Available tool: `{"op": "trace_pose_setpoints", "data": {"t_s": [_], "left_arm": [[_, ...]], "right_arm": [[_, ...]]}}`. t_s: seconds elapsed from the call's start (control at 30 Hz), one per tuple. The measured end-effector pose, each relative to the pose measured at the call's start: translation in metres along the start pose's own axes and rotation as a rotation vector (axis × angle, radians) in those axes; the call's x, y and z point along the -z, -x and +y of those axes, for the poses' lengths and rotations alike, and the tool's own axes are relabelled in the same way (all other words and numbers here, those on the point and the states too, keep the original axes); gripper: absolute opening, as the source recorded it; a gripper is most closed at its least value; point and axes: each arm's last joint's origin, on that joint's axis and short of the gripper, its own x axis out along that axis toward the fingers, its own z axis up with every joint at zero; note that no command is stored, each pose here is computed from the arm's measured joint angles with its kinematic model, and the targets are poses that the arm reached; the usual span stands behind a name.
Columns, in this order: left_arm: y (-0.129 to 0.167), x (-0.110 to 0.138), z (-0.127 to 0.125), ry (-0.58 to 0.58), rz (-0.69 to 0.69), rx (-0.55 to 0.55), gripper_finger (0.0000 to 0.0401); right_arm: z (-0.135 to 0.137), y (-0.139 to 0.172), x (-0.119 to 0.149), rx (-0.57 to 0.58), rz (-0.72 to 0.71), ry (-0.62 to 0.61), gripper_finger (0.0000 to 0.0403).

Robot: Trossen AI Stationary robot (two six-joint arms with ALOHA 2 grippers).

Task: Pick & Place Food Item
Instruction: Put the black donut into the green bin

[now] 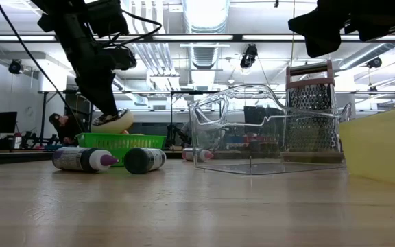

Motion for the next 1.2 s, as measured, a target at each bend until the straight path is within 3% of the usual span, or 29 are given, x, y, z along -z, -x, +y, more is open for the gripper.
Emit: {"op": "trace_pose_setpoints", "data": {"t_s": [0.5,0.67,1.2], "left_arm": [[0.001,0.0,0.002,-0.01,-0.017,-0.061,0.0257],[0.003,0.0,0.001,-0.021,-0.018,-0.027,0.0257],[0.031,0.002,0.007,0.0,-0.149,-0.058,0.0257]], "right_arm": [[0.0,0.0,0.0,-0.002,0.001,0.0,0.0215],[0.0,0.0,0.001,-0.002,0.006,-0.001,0.0215],[0.0,0.0,0.001,-0.002,0.007,-0.002,0.0214]]}}
